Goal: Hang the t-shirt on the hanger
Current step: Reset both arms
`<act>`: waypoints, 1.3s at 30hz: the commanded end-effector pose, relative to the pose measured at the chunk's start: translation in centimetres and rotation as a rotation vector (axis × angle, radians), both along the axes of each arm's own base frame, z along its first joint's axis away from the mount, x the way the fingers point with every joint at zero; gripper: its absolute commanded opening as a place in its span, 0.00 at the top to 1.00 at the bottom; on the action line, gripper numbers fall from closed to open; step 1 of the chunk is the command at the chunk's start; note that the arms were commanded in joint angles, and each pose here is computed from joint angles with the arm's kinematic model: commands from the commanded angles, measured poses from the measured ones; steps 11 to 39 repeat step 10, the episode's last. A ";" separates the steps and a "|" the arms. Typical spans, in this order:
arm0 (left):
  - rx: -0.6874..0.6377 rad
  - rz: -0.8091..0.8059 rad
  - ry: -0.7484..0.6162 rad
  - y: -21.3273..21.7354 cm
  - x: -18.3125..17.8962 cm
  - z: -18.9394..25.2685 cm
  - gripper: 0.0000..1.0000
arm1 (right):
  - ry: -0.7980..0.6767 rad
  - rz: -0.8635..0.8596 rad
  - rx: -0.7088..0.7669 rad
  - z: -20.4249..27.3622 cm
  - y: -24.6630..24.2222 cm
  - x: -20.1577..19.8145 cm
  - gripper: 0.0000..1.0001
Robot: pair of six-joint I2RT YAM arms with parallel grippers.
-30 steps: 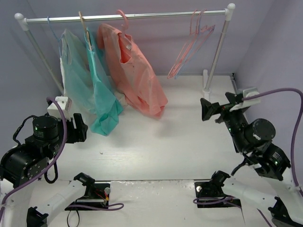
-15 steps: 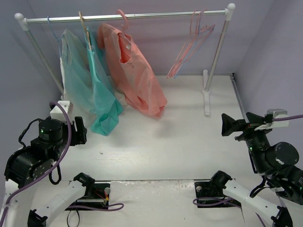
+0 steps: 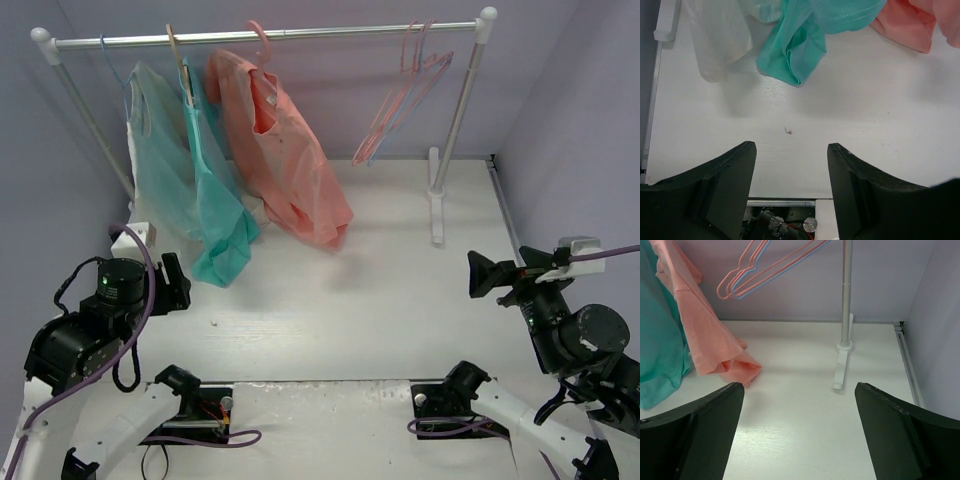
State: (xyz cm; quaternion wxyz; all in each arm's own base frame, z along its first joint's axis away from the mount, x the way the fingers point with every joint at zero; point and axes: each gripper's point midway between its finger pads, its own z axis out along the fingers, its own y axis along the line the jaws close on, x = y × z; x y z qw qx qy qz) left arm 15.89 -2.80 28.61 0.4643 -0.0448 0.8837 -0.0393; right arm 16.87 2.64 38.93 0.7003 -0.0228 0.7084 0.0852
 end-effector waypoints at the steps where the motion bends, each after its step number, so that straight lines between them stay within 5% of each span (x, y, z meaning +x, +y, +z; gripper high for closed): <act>1: -0.070 0.051 -0.050 -0.1 0.5 1.5 0.42 | -0.049 0.015 0.029 1.7 -0.2 -0.4 0.00; 39: -0.074 0.060 -0.012 -0.1 0.0 0.5 0.42 | -0.045 0.036 0.030 1.6 -0.5 -1.2 0.00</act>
